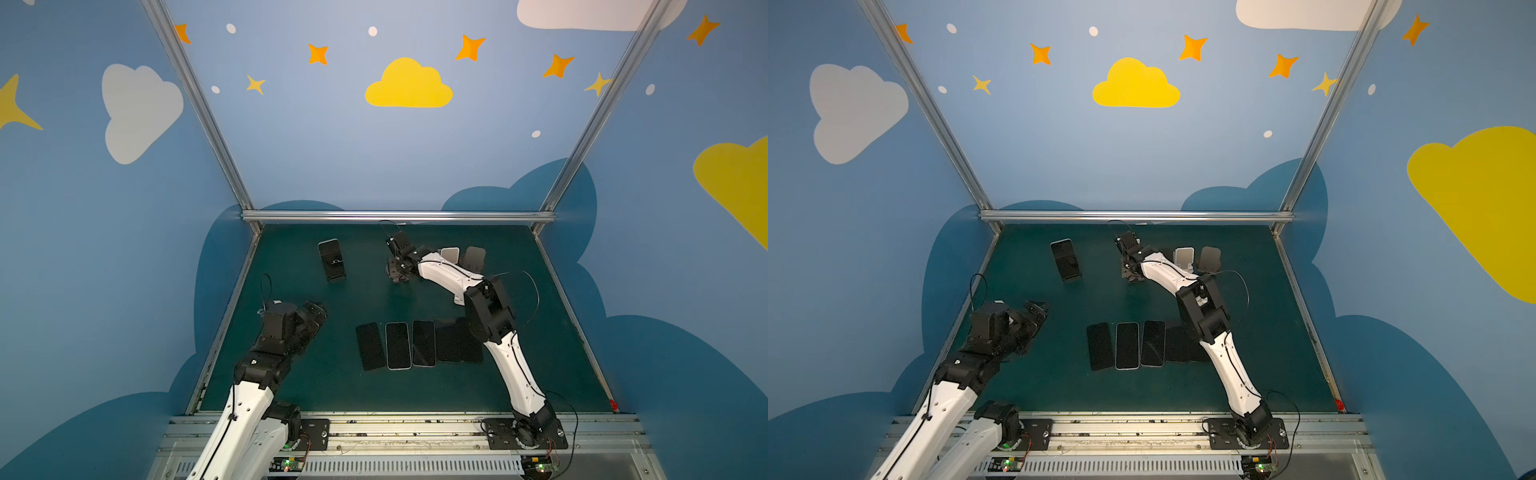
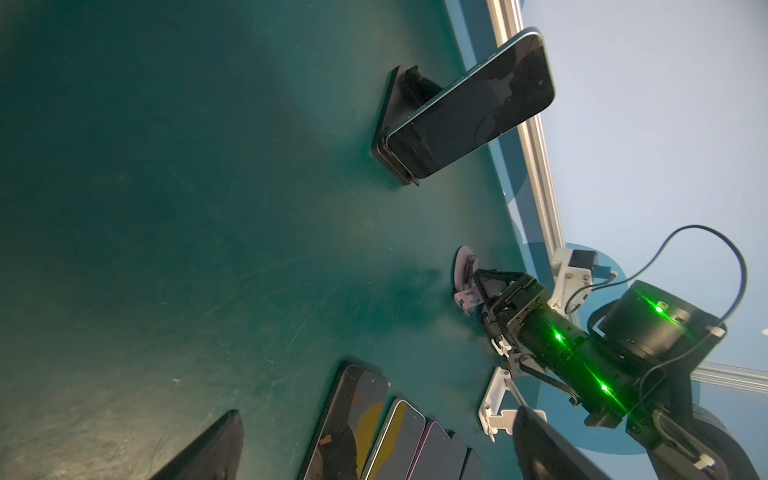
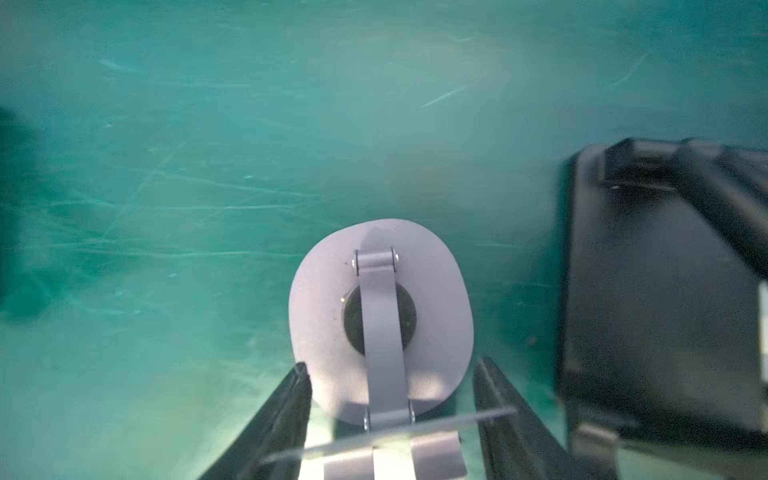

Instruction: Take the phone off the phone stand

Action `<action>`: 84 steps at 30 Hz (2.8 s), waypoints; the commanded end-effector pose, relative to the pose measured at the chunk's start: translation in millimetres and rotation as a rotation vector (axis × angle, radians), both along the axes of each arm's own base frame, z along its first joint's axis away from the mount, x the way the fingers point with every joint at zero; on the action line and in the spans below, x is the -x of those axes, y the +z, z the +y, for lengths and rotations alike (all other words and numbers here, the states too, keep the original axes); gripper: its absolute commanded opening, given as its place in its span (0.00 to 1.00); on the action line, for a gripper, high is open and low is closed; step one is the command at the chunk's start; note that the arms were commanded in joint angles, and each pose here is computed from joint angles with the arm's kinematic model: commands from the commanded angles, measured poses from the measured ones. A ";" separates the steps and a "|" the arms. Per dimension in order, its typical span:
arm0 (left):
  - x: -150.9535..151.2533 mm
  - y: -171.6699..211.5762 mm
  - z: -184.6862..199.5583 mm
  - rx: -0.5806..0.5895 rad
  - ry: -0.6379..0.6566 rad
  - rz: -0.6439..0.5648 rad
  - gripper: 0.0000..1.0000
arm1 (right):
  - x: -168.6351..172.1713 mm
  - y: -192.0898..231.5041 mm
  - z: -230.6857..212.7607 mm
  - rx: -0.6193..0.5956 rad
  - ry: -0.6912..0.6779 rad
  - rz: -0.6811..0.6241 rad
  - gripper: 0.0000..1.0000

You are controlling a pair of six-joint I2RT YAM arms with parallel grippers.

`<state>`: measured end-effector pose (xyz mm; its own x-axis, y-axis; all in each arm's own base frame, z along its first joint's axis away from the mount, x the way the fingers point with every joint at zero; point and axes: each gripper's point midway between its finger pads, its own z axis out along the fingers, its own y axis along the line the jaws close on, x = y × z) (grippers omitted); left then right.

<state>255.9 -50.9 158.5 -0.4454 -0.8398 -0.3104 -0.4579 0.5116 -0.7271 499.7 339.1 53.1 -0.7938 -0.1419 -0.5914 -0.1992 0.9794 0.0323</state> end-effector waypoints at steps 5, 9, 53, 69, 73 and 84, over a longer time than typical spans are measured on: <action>-8.8 6.4 -0.7 -0.010 -0.010 -0.031 1.00 | -12.4 18.4 -11.3 -0.050 0.003 -0.012 0.65; -10.1 9.4 -3.1 -0.009 -0.025 -0.024 1.00 | 2.7 32.7 -14.2 -0.030 0.024 0.047 0.86; 16.8 72.9 22.7 -0.125 0.034 -0.254 1.00 | 227.8 190.6 -146.1 -0.370 0.116 -0.598 0.89; -58.4 48.9 -22.7 -0.062 -0.129 -0.052 1.00 | 239.4 151.9 -116.2 -0.431 0.198 -0.359 0.90; -77.9 55.5 -40.0 -0.093 -0.203 -0.048 1.00 | 234.4 163.5 -129.8 -0.392 0.133 -0.384 0.90; -143.5 68.8 -42.5 -0.514 -0.181 -0.014 1.00 | 226.0 137.9 -138.4 -0.335 0.115 -0.435 0.91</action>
<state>389.3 -109.0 223.0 -0.5974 -0.5867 -0.5467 -0.2918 0.7940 -0.5333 269.4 201.2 189.7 -0.4783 0.0403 -0.8773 -0.3692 0.8971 0.2426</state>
